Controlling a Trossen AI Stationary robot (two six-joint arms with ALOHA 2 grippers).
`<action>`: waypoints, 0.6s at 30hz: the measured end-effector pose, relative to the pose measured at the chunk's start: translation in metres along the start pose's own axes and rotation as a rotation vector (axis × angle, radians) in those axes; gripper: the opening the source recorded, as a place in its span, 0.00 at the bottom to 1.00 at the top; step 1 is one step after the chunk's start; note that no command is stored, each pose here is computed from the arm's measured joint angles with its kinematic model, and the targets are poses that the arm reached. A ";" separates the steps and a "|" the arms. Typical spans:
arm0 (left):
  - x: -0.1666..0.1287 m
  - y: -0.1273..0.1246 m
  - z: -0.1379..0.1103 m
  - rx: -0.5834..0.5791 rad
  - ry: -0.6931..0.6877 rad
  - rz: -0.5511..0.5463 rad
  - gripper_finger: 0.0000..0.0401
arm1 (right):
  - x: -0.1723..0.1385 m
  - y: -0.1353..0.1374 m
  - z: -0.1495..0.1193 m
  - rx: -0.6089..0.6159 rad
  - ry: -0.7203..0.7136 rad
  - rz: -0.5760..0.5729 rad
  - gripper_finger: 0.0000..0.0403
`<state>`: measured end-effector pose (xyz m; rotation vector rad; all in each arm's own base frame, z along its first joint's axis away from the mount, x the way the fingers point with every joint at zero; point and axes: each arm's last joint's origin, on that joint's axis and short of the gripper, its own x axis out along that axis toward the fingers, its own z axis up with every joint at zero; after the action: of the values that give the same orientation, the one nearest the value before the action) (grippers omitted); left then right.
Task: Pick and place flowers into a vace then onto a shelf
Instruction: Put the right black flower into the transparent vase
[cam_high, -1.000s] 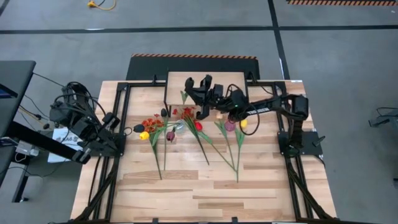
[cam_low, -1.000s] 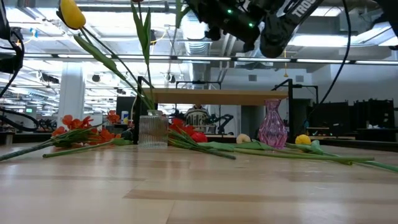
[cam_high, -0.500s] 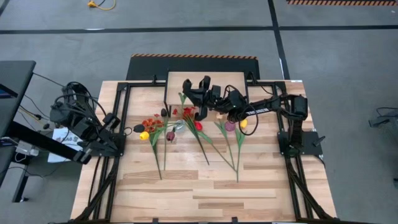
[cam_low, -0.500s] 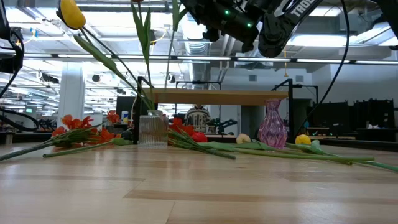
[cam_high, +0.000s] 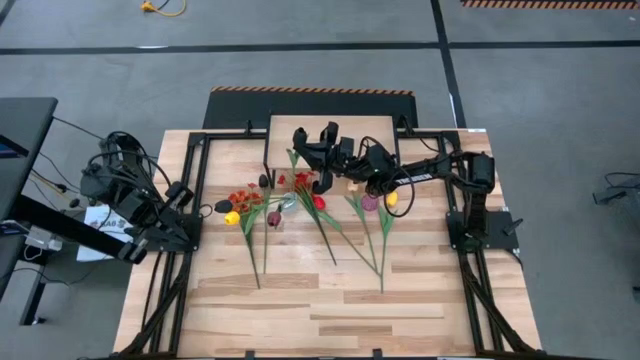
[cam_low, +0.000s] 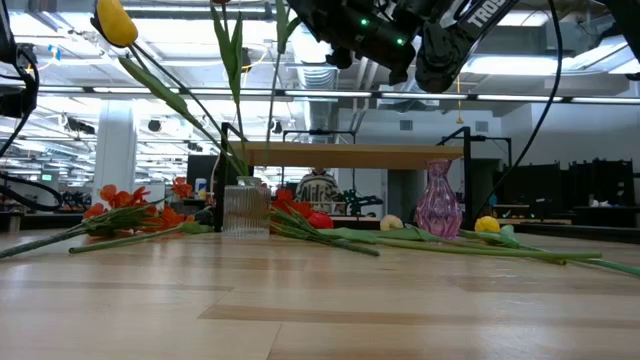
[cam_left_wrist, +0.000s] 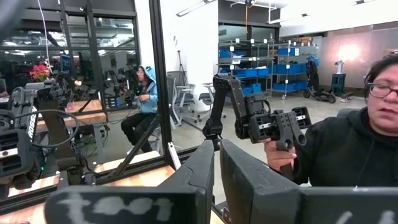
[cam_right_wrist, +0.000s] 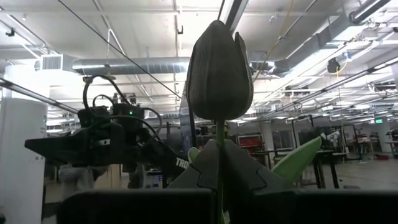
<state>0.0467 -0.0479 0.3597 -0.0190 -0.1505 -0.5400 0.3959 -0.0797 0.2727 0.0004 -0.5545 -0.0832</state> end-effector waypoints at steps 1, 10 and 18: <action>0.000 0.000 0.000 0.000 0.000 0.000 0.04 | 0.000 -0.001 0.000 -0.001 0.000 -0.002 0.00; 0.000 0.000 0.001 -0.005 -0.011 0.001 0.04 | 0.017 -0.006 0.005 0.000 0.056 -0.014 0.00; 0.000 0.000 0.001 -0.011 -0.012 -0.005 0.04 | 0.030 -0.006 0.012 -0.006 0.075 -0.007 0.00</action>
<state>0.0465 -0.0479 0.3609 -0.0325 -0.1592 -0.5462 0.4145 -0.0879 0.2987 0.0002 -0.4795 -0.0916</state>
